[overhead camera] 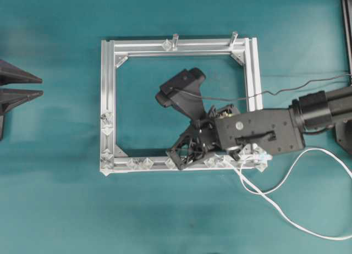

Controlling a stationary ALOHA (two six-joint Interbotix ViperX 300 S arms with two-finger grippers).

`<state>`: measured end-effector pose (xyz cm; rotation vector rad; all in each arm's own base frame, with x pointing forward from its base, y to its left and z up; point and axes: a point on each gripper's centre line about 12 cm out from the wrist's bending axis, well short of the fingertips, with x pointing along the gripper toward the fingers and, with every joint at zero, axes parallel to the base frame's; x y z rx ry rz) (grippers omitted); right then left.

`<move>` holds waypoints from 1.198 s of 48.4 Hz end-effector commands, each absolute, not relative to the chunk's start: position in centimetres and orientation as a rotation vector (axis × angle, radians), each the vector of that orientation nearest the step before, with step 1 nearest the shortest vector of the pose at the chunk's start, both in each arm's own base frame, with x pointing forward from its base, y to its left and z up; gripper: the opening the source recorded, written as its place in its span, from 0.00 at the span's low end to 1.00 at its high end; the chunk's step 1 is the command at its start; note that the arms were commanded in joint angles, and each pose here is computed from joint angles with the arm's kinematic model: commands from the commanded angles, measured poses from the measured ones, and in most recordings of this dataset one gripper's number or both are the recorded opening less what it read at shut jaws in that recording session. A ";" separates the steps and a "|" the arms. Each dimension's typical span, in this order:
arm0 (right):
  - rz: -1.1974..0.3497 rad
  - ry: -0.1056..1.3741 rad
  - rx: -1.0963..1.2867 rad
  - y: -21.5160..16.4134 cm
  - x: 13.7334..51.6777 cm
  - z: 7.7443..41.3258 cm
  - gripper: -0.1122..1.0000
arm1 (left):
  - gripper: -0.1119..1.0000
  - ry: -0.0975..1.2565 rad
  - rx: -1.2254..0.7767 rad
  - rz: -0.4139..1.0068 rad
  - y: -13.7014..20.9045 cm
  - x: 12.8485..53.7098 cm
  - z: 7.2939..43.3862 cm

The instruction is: Move the cable alternately left and right between 8 closely spaced pins so it hooks onto each one.

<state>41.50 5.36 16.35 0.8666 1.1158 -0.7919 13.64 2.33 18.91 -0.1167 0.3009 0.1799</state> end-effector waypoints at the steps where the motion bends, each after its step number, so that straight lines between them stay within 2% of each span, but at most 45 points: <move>1: -0.756 1.084 0.888 6.3 41.9 17.9 0.24 | 0.44 0.288 -0.122 0.185 2.4 13.8 19.3; 30: -0.772 1.073 0.954 9.4 41.4 17.9 0.24 | 0.45 0.288 -0.122 0.184 2.4 13.8 19.3; 58: -0.774 1.073 0.954 9.4 41.3 17.8 0.24 | 0.45 0.288 -0.122 0.184 2.4 13.8 19.3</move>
